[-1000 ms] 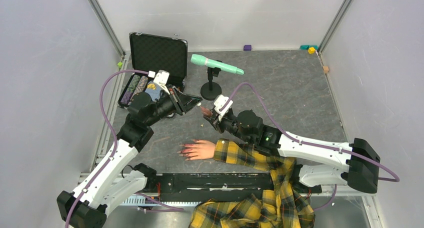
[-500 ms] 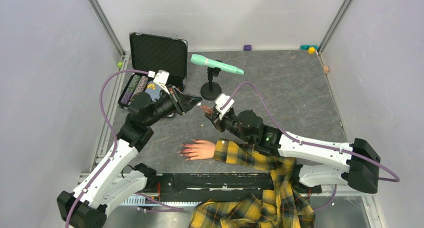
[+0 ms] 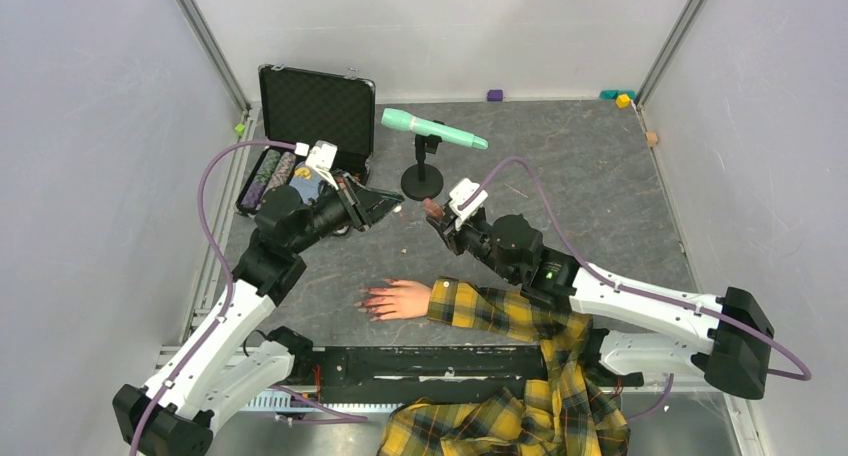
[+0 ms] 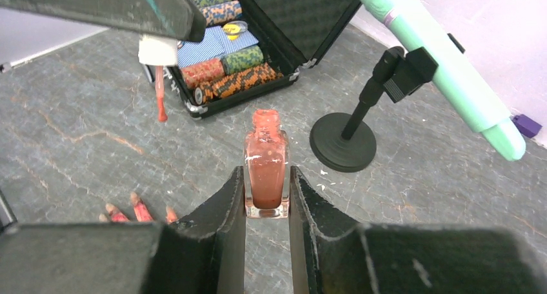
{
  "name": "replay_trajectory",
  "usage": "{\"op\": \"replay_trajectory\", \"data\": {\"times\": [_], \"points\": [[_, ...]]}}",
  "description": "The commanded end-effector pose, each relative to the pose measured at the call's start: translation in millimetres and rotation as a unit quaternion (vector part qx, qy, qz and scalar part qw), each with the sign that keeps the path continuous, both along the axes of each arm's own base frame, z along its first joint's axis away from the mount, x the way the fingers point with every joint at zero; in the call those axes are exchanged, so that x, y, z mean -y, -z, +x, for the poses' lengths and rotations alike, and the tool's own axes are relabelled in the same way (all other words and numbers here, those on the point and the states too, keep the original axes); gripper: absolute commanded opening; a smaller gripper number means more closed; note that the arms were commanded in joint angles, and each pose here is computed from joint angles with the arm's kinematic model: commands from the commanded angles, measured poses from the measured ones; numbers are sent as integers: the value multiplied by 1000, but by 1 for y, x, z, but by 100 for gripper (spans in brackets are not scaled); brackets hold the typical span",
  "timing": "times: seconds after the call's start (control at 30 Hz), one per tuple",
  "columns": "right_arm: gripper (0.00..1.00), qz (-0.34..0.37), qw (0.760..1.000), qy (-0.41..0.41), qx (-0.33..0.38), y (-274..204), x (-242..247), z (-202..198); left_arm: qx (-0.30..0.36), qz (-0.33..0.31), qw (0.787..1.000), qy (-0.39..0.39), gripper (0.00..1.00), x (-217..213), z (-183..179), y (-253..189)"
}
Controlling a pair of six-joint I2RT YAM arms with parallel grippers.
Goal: Paint the nails
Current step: Unscrew the nail polish bottle.
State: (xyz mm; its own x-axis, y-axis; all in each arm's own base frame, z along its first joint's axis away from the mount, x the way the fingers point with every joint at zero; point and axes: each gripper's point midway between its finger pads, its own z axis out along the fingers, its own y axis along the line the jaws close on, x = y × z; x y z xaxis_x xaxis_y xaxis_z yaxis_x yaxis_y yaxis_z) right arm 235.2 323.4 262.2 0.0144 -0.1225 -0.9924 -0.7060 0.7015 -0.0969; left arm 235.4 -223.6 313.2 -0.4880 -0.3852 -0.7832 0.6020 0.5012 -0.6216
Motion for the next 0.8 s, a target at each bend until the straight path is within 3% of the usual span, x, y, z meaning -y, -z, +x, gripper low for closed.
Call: {"op": "replay_trajectory", "data": {"times": [0.0,0.2,0.77], "points": [[0,-22,998,-56,17,-2,-5,-12,25,-8,1000,-8,2,-5,-2,-17],[0,-56,988,-145,13,8,-26,-32,24,-7,1000,-9,2,-5,-1,-16],[0,-15,992,-123,24,-8,-33,-28,17,-10,1000,4,2,0,-1,-13]]}}
